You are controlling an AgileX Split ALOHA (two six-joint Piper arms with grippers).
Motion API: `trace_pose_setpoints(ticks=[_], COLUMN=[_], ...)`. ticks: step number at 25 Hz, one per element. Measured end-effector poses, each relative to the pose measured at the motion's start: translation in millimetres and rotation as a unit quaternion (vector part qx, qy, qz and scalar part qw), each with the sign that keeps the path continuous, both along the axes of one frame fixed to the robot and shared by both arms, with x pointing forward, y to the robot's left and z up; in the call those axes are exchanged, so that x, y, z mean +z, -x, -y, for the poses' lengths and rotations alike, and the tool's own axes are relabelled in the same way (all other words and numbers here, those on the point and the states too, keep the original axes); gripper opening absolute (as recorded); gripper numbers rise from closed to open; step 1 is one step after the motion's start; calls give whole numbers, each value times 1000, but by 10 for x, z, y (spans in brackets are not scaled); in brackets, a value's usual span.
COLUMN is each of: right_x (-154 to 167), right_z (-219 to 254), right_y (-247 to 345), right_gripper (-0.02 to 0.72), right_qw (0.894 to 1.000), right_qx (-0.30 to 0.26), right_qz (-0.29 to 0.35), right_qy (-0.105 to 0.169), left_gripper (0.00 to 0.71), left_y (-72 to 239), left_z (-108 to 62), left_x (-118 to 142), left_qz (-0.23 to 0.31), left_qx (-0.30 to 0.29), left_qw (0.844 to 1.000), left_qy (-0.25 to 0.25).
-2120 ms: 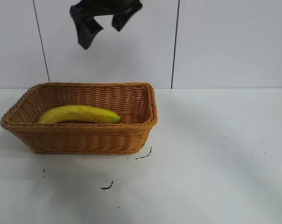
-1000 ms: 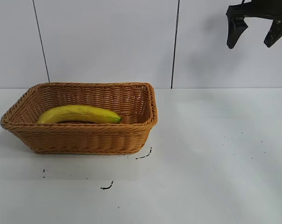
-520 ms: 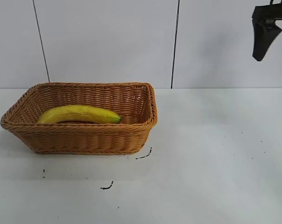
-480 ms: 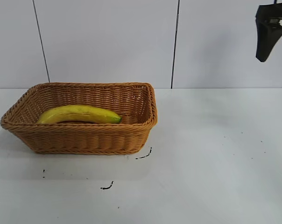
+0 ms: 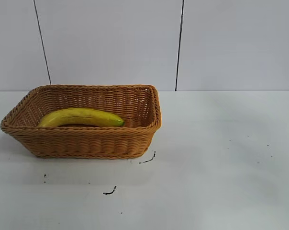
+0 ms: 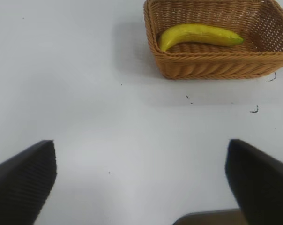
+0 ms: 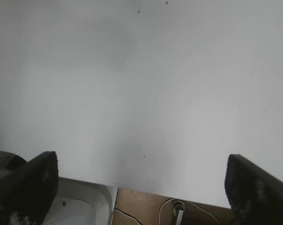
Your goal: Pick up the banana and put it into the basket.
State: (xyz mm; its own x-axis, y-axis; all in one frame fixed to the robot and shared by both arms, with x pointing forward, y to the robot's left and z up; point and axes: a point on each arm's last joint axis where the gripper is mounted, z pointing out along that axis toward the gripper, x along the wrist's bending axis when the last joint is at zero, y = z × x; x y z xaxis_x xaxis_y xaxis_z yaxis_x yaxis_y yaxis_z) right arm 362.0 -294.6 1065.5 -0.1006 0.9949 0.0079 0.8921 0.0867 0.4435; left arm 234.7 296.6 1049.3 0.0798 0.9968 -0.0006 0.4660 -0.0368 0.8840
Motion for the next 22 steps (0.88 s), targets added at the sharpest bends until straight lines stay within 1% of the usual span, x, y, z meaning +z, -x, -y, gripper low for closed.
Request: trace_pose_setpoints(ticks=[4,6,8,13,18,22], right_x=[-141,-222,-228,-150,-123,-108], right_z=[-5,-7,-6,-7,-9,-10], right_y=[326,479,592,804,964,1103], right_gripper=[689,689,689,689,689,689], right_qw=[997,995,993,981,970,959], right_qx=[-7,-11,-13,-14,-14,-14], right_qz=[76,97,120,192,241,284], right_qy=[-5,-8,-8,-9,-10,-10], left_gripper=[695,695,695,695,695,695], left_y=[0,0,0,0,0,0], left_z=[0,0,0,0,0,0], left_x=[0,0,0,0,0,0], left_qz=[0,0,0,0,0,0], left_qx=[0,0,0,0,0,0], left_qw=[1000,1000,1000,1000,1000,1000], left_qy=[0,0,0,0,0,0])
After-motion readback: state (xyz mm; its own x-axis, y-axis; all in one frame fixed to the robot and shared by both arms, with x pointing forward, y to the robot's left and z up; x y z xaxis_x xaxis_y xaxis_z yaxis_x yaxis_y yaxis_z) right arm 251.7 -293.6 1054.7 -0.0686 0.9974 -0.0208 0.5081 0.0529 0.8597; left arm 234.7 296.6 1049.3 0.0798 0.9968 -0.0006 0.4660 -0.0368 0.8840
